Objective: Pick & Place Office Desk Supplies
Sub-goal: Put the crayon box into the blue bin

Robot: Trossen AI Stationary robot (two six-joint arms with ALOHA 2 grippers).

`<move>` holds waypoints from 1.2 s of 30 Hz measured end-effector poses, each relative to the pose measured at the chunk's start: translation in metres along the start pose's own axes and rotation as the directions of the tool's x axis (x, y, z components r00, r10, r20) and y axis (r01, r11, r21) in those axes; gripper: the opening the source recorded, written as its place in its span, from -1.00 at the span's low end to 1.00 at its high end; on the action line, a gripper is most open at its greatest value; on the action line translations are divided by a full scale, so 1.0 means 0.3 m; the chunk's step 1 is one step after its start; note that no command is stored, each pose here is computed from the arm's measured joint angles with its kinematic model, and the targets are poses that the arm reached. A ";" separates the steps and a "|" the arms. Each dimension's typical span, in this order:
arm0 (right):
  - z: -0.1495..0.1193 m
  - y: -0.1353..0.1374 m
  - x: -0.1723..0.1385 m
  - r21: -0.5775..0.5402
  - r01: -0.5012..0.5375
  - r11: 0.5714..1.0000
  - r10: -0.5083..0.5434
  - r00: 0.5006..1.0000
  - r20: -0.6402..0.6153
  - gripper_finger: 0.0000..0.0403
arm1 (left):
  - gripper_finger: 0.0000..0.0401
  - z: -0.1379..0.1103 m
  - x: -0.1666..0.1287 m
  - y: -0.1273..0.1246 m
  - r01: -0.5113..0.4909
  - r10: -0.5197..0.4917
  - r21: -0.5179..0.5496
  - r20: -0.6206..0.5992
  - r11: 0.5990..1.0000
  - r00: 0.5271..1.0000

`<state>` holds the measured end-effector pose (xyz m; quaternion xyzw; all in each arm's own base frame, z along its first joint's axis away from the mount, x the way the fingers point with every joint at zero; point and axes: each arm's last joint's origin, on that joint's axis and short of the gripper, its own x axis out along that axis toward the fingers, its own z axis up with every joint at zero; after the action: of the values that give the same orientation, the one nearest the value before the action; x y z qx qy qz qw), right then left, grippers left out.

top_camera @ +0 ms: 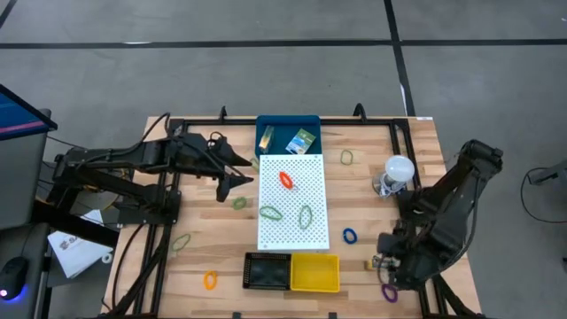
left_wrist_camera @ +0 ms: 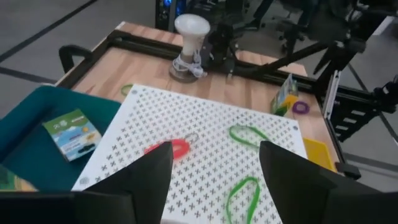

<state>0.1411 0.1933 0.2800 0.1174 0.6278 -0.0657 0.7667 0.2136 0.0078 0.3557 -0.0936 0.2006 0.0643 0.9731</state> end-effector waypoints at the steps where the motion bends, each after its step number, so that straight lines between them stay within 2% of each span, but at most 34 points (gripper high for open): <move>1: -0.001 0.012 0.022 -0.028 0.001 1.000 -0.001 1.000 -0.023 0.59 | 0.16 0.004 -0.001 -0.001 0.002 -0.002 -0.001 0.011 1.000 1.000; 5: -0.008 0.037 0.088 -0.074 0.039 0.997 -0.046 0.993 -0.109 0.68 | 0.15 0.009 -0.016 -0.001 0.006 -0.006 -0.002 0.031 1.000 0.999; 10: -0.009 0.073 0.140 -0.118 0.031 0.993 -0.042 0.995 -0.090 0.73 | 0.17 0.011 -0.019 -0.001 0.008 -0.008 -0.003 0.036 1.000 0.999; 18: -0.010 0.075 0.274 -0.121 0.110 0.987 -0.124 0.985 -0.117 0.71 | 0.15 0.011 -0.020 -0.001 0.009 -0.009 -0.002 0.035 1.000 0.999; 22: -0.001 0.057 0.331 -0.103 0.165 0.981 -0.178 0.975 -0.136 0.65 | 0.15 0.011 -0.020 -0.001 0.009 -0.009 -0.002 0.035 1.000 0.999; 25: 0.003 0.046 0.355 -0.093 0.187 0.978 -0.199 0.969 -0.145 0.53 | 0.15 0.011 -0.020 -0.002 0.021 -0.021 -0.015 0.033 1.000 0.999; 29: 0.001 0.031 0.378 -0.080 0.182 0.980 -0.193 0.966 -0.172 0.26 | 0.14 0.010 -0.020 -0.003 0.025 -0.024 -0.020 0.032 0.999 0.999; 36: 0.019 0.022 0.388 -0.071 0.137 0.988 -0.149 0.966 -0.210 -0.52 | 0.05 0.010 -0.022 -0.002 0.025 -0.024 -0.021 0.031 0.999 0.999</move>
<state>0.1716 0.2035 0.1678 0.0568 0.7154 -0.0903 0.6905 0.2088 0.0071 0.3613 -0.1052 0.1836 0.0559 0.9758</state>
